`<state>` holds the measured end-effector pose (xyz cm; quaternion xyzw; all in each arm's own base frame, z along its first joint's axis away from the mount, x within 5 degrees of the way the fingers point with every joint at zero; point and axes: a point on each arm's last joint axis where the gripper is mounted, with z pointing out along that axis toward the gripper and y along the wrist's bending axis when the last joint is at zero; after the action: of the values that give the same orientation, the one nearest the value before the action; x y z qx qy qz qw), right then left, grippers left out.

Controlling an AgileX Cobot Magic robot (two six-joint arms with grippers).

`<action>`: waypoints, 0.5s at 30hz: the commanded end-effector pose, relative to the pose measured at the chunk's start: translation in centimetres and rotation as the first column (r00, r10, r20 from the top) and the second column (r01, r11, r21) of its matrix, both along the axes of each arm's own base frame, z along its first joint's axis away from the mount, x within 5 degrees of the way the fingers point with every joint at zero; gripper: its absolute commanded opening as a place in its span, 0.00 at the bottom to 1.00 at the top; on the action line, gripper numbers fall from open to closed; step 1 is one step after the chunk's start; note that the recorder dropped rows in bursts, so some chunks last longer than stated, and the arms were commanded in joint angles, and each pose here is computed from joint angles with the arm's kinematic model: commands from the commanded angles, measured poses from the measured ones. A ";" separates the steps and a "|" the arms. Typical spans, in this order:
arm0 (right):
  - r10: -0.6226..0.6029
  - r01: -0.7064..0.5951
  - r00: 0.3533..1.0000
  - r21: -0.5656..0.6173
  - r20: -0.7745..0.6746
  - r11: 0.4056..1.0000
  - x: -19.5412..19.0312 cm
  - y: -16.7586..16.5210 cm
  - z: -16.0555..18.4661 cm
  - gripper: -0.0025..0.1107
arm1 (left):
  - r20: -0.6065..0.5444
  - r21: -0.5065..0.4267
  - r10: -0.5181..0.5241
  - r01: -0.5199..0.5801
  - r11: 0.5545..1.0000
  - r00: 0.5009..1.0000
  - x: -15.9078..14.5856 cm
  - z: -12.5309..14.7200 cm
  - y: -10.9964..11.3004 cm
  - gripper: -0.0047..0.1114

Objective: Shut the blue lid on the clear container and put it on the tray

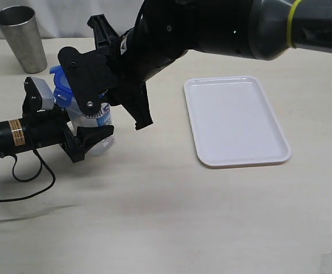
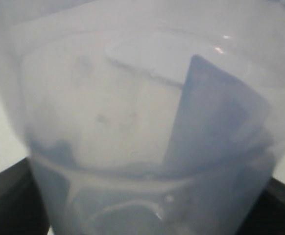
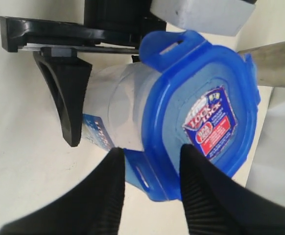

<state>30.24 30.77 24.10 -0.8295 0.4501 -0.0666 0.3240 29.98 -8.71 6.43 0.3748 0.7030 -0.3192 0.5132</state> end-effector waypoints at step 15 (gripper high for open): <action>0.049 -0.057 0.996 -0.111 -0.069 0.992 -0.7 -0.7 -5.1 0.06 | 0.005 0.002 -0.064 0.064 0.998 0.998 -0.6 0.1 -0.3 0.04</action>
<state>30.30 30.68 22.75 -0.8312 0.4191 -0.0929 0.3533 30.14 -8.42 6.41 0.3650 0.7087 -0.3156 0.5147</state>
